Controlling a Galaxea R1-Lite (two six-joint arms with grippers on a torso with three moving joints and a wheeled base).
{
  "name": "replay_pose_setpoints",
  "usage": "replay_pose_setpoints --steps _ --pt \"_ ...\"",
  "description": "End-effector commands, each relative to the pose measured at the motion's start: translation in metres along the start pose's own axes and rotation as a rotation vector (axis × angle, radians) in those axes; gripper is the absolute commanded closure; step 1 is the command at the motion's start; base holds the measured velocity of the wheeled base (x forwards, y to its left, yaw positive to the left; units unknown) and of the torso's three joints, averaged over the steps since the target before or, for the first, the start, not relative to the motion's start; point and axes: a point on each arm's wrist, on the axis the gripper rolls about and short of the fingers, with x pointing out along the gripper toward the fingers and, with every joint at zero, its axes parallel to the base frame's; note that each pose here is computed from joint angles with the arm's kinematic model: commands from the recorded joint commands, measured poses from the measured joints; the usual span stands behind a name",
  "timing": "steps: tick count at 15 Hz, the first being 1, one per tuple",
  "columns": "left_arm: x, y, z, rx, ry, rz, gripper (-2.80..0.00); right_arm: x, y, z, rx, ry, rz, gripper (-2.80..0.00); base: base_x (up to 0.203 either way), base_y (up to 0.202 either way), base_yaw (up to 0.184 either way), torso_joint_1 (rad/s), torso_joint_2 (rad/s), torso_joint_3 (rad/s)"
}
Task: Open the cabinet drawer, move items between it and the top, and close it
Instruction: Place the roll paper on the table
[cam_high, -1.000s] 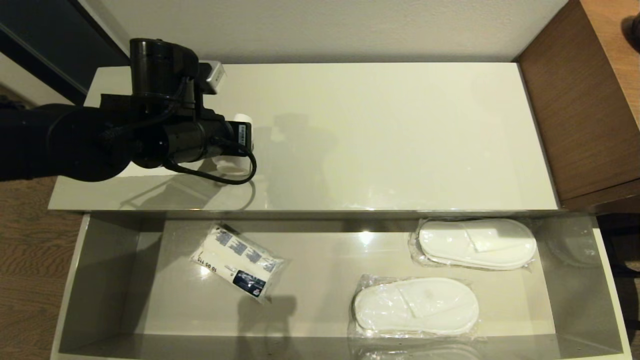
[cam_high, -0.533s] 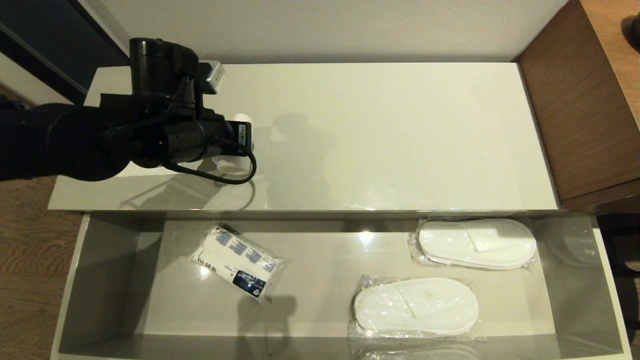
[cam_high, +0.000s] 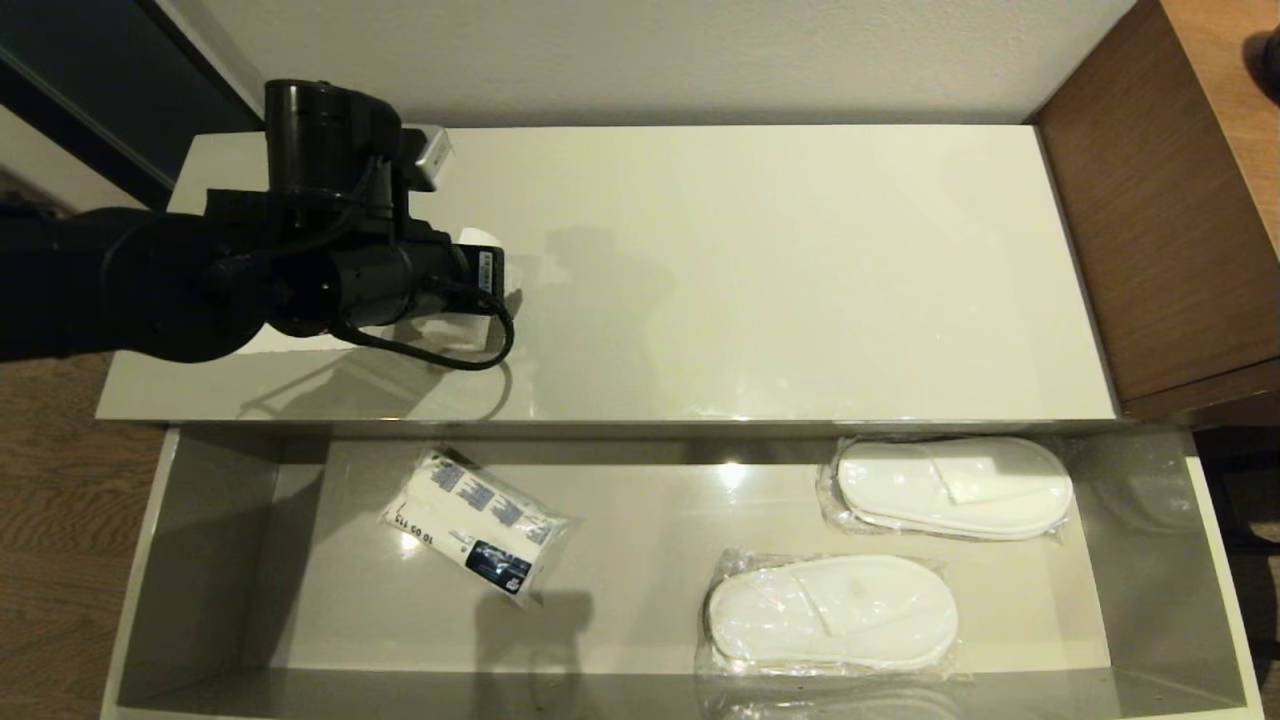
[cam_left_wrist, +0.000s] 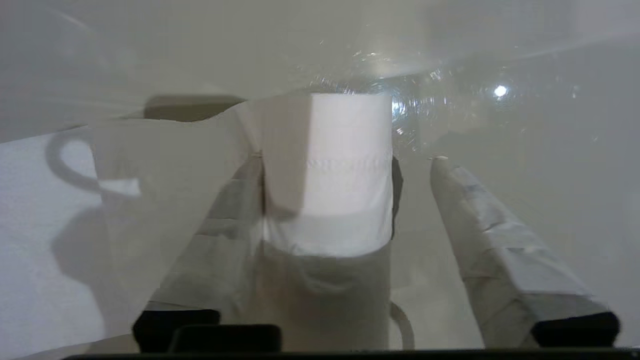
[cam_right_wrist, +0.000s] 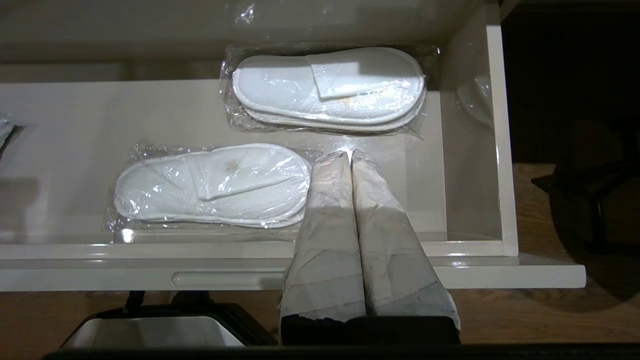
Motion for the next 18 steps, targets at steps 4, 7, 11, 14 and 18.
replay_pose_setpoints --steps 4,7,11,14,18 --pt "-0.004 0.0 0.004 -0.005 -0.02 -0.001 -2.8 0.0 0.0 0.0 0.0 0.001 0.001 0.0 0.0 0.0 0.0 0.0 0.0 0.0" --pt "-0.037 0.007 0.023 -0.022 -0.091 -0.002 -2.8 0.0 0.0 0.0 0.0 0.001 0.0 0.0 0.0 0.0 0.0 0.0 0.0 0.0" --pt "-0.083 0.016 0.035 -0.037 -0.161 0.0 -2.8 0.0 0.0 0.0 0.0 0.002 0.0 0.0 0.0 0.0 0.0 0.0 0.0 0.0" --pt "-0.12 0.029 0.038 -0.043 -0.183 0.02 -2.8 0.0 0.0 0.0 0.0 0.0 0.001 0.0 0.0 0.0 0.0 0.0 0.0 0.0" --pt "-0.156 0.047 0.021 -0.043 -0.123 0.077 0.0 0.0 0.0 0.0 0.0 0.002 0.0 0.0 0.0 0.0 0.0 0.0 0.0 0.0"
